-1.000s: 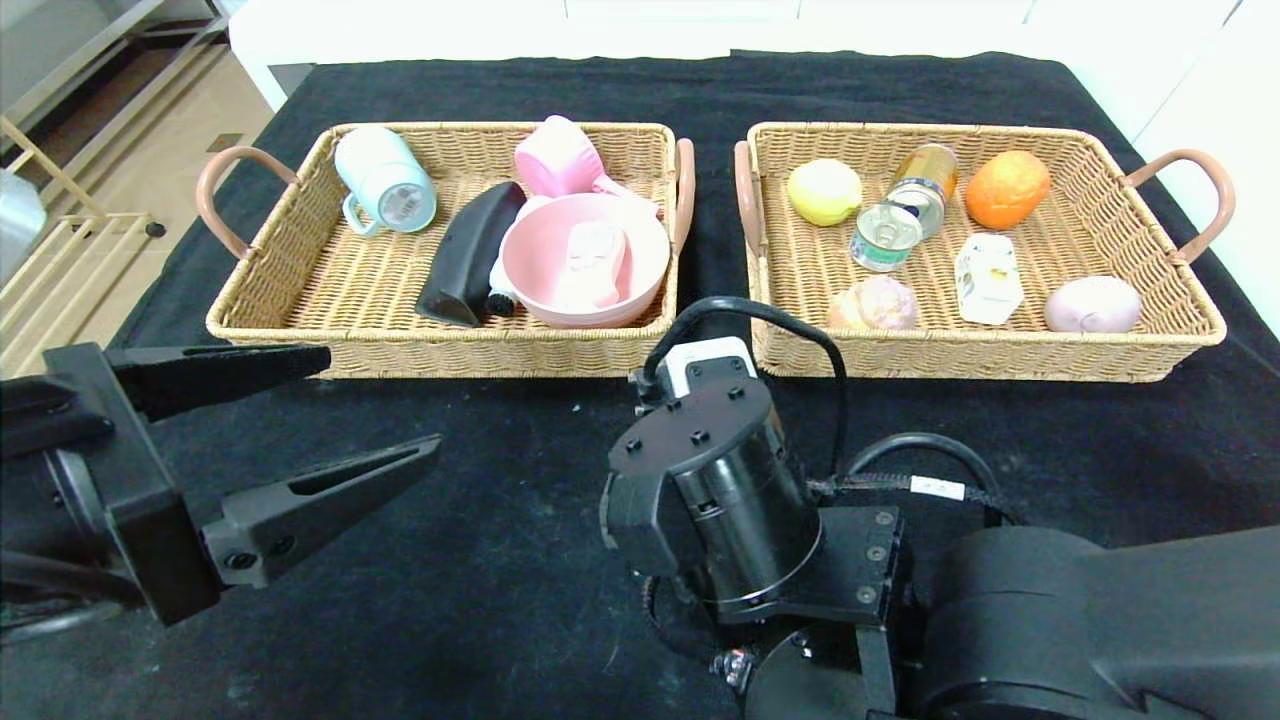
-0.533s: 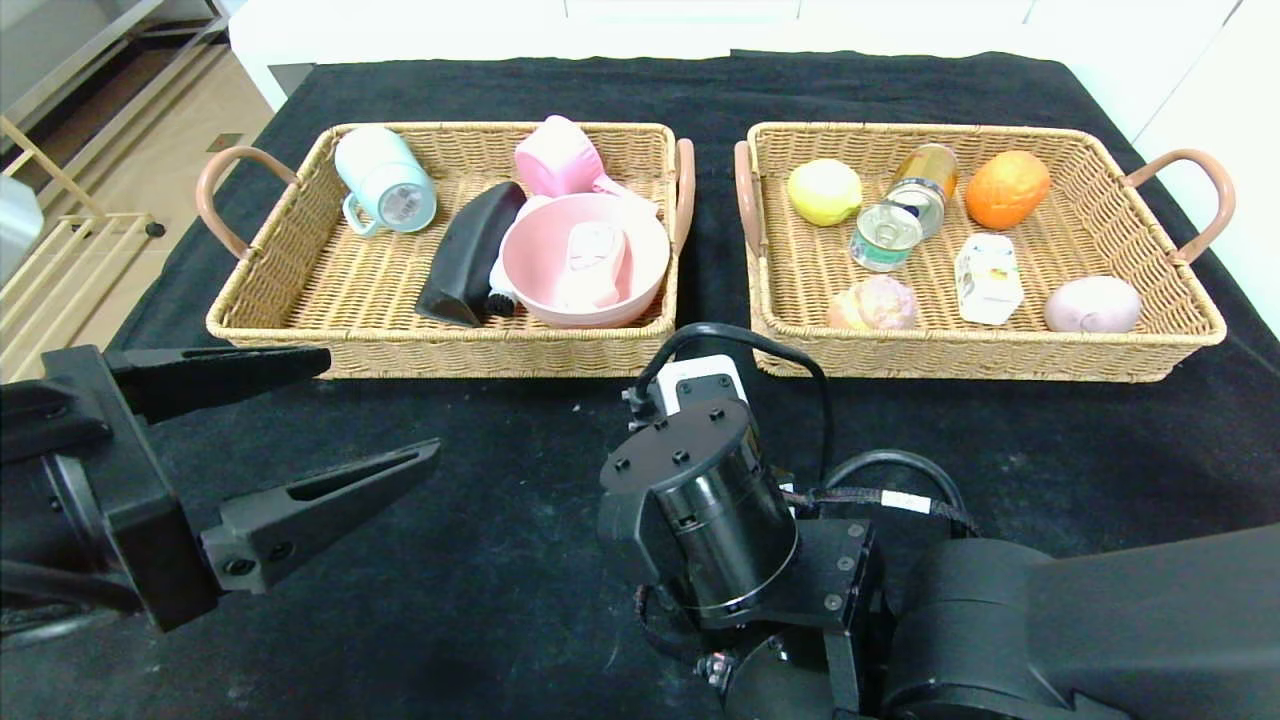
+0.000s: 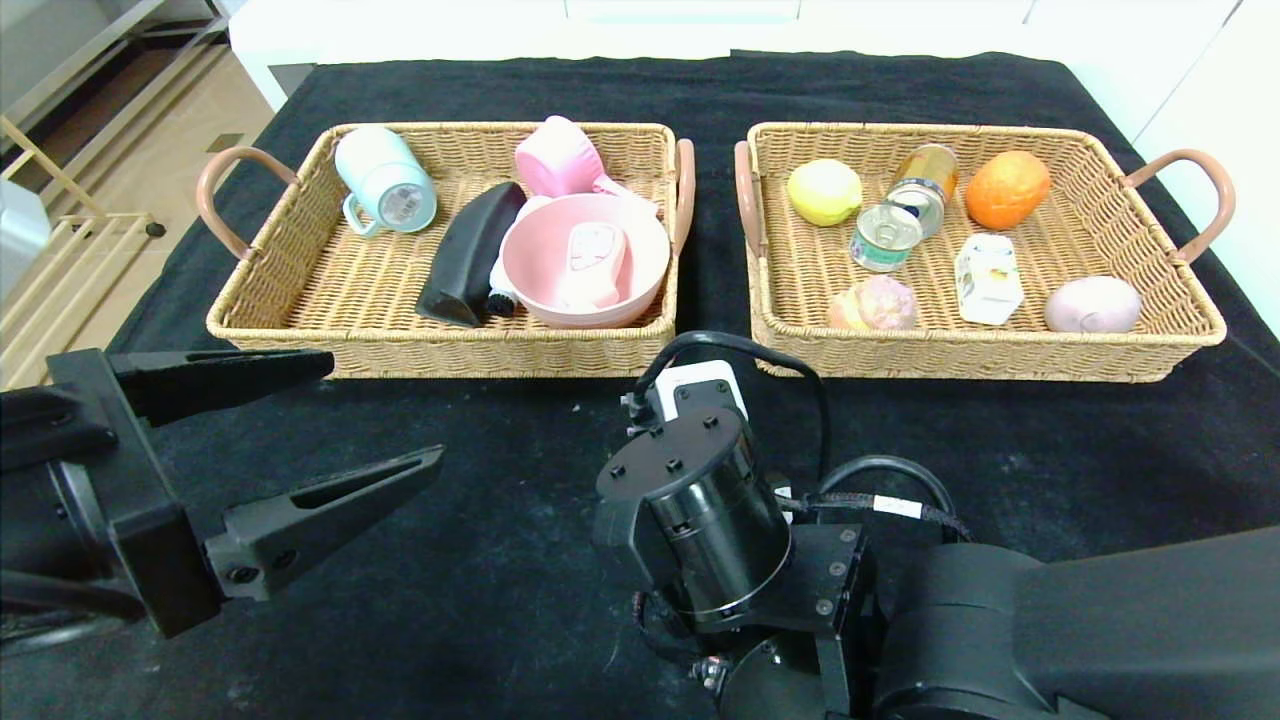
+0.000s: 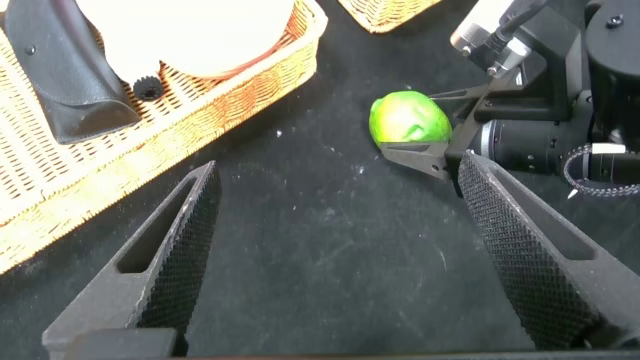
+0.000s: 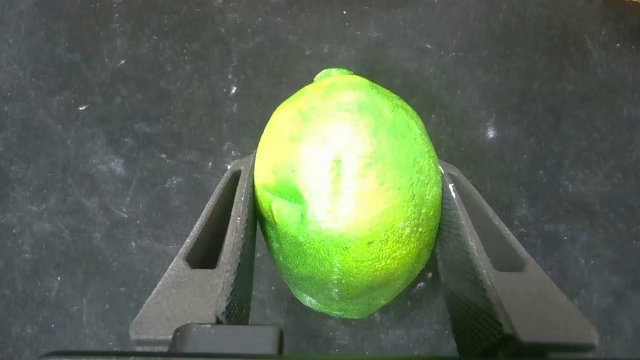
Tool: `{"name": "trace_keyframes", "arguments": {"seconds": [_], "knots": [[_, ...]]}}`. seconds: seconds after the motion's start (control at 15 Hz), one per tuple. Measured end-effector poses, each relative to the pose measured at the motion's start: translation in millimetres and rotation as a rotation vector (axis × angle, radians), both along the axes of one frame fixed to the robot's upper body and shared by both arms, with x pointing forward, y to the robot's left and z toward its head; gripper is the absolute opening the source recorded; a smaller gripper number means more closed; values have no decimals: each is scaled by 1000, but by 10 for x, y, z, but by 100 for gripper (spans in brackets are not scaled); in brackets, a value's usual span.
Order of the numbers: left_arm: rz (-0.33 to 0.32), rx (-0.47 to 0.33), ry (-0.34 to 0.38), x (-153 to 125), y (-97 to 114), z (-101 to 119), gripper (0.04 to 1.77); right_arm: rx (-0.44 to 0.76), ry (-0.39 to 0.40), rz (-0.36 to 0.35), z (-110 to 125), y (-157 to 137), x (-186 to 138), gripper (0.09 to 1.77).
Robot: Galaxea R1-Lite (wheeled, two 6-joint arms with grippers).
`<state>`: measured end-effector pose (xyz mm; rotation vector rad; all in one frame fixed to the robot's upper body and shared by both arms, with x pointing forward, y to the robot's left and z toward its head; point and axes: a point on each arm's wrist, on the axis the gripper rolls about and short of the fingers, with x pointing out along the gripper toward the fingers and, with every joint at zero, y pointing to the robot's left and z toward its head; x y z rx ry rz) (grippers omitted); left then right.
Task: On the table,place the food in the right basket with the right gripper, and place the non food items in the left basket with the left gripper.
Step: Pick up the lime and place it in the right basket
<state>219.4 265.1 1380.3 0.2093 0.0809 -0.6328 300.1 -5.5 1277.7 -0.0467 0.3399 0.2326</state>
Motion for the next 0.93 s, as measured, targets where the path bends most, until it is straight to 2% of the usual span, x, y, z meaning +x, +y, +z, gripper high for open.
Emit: {"name": "trace_keyframes", "arguments": {"seconds": [0.67,0.93], "knots": [[-1,5,1,2,-3,-11,172,0,6,-3,-23,-7,7,107],[-1,2,-4,2,-3,-5,172,8,-7,22,119,-52,-106,107]]}}
